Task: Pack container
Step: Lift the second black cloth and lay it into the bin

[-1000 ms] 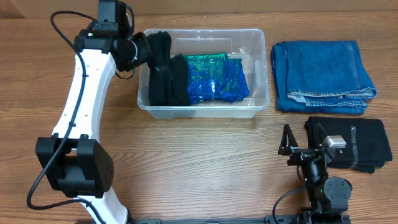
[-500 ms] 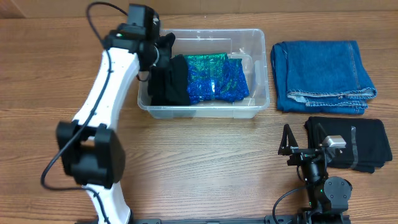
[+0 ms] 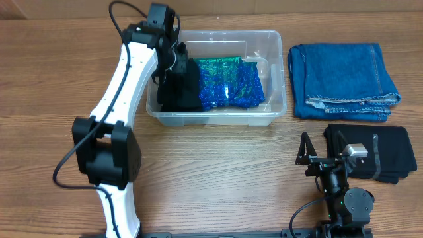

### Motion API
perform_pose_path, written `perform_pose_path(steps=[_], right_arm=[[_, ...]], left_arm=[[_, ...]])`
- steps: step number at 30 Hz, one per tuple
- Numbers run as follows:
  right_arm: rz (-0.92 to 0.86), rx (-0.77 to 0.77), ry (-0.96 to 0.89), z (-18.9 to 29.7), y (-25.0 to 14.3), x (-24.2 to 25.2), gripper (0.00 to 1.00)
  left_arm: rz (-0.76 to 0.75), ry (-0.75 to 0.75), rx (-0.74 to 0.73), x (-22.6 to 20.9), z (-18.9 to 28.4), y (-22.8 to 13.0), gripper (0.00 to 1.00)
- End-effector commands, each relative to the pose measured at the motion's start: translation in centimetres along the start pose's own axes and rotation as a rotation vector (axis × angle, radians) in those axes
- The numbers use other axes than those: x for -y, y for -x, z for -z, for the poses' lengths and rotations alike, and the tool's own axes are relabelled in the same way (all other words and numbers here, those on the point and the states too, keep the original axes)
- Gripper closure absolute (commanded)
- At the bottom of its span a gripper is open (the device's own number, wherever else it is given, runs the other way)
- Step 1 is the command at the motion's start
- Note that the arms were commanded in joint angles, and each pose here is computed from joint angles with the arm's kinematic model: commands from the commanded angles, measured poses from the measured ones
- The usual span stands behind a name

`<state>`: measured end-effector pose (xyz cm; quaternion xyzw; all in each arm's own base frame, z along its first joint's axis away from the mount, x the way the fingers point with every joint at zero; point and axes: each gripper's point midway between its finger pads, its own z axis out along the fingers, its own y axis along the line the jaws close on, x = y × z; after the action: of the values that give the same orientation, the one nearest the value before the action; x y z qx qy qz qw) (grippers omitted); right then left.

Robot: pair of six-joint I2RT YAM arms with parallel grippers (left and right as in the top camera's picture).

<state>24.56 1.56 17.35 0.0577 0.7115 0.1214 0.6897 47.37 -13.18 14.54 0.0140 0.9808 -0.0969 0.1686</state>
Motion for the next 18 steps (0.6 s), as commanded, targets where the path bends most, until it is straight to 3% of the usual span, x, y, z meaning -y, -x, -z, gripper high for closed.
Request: perform_pose_path(steps=[1, 4, 5, 12, 18], right_arm=[[-0.002, 0.002, -0.001, 0.0, -0.2, 0.1, 0.0], [-0.002, 0.002, -0.001, 0.0, -0.2, 0.1, 0.0], [-0.002, 0.002, -0.001, 0.0, -0.2, 0.1, 0.0], [-0.002, 0.002, -0.001, 0.0, -0.2, 0.1, 0.0], [-0.002, 0.002, -0.001, 0.0, -0.2, 0.1, 0.0]], left_arm=[[-0.096, -0.038, 0.208, 2.9, 9.2, 2.4, 0.88], [-0.109, -0.049, 0.26, 3.1, 13.6, 1.5, 0.6], [-0.117, -0.046, 0.254, 3.0, 14.2, 1.0, 0.57], [-0.072, 0.073, 0.191, 0.7, 14.3, -0.9, 0.49], [-0.028, 0.07, 0.165, 1.0, 14.2, -1.6, 0.46]])
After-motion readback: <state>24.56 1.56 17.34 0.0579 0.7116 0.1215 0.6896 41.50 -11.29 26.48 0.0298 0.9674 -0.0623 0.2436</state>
